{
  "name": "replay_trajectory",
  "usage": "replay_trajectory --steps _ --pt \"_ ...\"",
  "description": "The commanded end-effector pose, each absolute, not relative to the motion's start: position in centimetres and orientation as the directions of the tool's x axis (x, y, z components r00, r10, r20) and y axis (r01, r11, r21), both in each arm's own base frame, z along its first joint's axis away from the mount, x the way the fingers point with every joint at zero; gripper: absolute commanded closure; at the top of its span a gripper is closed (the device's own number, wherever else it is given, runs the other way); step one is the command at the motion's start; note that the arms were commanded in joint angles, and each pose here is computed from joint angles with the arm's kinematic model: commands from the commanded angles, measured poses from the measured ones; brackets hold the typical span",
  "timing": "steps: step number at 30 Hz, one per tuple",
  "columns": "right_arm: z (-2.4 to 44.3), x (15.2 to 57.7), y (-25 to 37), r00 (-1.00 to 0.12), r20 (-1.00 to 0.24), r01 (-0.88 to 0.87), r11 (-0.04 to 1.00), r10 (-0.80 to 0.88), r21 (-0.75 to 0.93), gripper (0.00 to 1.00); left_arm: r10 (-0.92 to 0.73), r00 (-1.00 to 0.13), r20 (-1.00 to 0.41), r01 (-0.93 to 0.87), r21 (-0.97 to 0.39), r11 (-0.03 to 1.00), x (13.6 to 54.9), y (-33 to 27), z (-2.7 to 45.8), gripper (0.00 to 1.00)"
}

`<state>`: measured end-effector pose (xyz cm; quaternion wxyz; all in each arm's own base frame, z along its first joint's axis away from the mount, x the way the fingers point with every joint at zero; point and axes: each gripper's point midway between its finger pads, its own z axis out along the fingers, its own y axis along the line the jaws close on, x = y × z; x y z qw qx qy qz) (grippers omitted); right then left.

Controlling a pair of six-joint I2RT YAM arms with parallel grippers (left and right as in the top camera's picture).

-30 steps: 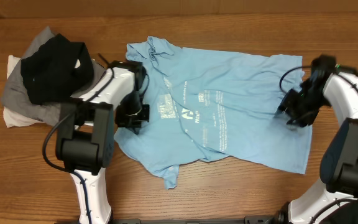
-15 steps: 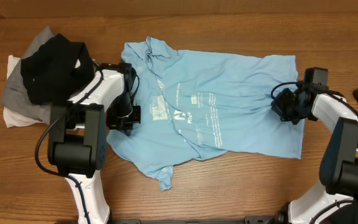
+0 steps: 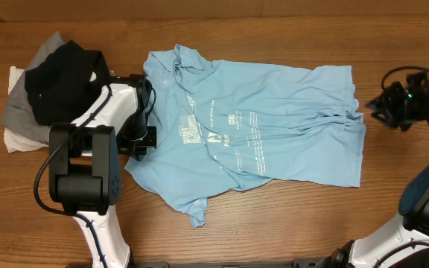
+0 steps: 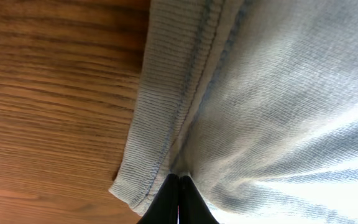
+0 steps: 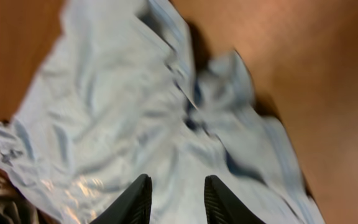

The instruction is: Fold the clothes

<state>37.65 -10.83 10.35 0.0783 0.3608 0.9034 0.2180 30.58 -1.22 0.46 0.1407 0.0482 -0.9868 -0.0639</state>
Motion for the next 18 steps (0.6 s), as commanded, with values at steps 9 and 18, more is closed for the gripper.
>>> replay_trajectory --steps 9,18 --pt "2.1 32.3 -8.5 -0.821 0.075 0.559 0.769 0.567 0.310 0.61 -0.098 -0.969 0.226 -0.067 0.140 0.988 31.3 -0.7 1.2 0.96" --pt "0.1 32.3 -5.6 -0.876 0.050 0.464 0.812 0.479 0.354 0.78 -0.088 -0.970 0.228 -0.063 0.113 0.992 31.3 -1.1 1.2 0.96"
